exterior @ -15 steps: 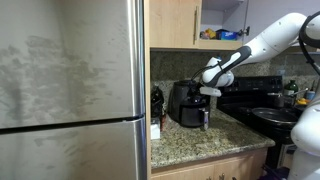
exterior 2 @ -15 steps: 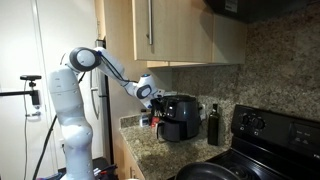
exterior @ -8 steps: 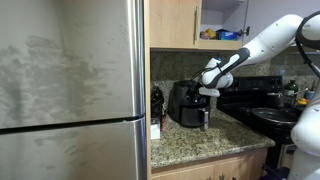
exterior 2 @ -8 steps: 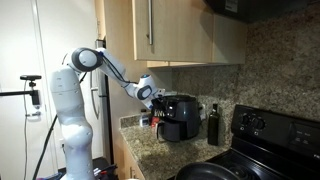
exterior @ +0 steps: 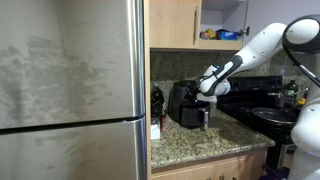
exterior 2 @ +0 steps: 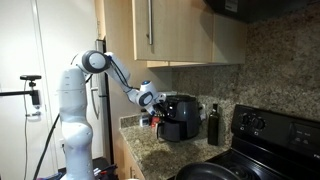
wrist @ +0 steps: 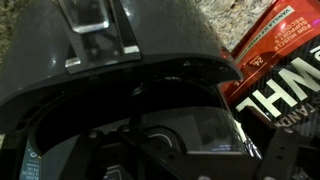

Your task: Push a button on the air fryer

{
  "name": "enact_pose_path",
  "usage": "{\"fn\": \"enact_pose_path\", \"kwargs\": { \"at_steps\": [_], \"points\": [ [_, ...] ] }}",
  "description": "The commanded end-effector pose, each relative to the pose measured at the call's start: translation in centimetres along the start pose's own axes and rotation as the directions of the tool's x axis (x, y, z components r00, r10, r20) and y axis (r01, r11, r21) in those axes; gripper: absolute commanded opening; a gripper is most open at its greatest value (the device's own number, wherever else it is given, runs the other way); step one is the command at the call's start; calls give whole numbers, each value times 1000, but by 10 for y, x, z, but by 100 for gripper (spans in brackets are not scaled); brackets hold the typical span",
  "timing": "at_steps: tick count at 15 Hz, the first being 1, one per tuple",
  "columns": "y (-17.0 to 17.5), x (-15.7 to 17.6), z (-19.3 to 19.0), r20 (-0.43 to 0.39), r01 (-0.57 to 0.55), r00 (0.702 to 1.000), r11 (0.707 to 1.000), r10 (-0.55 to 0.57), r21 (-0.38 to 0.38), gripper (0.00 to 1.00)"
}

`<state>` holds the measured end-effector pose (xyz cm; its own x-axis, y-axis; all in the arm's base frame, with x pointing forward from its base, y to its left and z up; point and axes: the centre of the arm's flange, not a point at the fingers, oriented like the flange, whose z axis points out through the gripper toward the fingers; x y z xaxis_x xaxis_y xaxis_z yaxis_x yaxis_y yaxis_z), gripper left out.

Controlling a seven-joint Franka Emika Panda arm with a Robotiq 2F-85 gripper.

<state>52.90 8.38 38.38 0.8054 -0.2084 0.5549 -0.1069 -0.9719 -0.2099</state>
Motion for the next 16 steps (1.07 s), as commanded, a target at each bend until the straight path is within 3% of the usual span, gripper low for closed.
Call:
{"fn": "enact_pose_path", "kwargs": {
  "at_steps": [1, 4, 9, 10, 11, 14, 16],
  "points": [
    [4, -6, 3, -74, -6, 997, 999, 9, 38, 100],
    [4, -14, -24, -61, -3, 998, 999, 6, 51, 100],
    [23, -14, -87, 1, -48, 999, 998, 48, -36, 100],
    [28, -10, -90, 14, -59, 998, 996, 59, -61, 100],
    [20, -6, -65, -8, -43, 999, 999, 43, -23, 100],
    [30, -4, -86, -7, -55, 998, 997, 55, -48, 100],
    [20, 3, -70, 7, -56, 998, 998, 56, -30, 100]
  ]
}}
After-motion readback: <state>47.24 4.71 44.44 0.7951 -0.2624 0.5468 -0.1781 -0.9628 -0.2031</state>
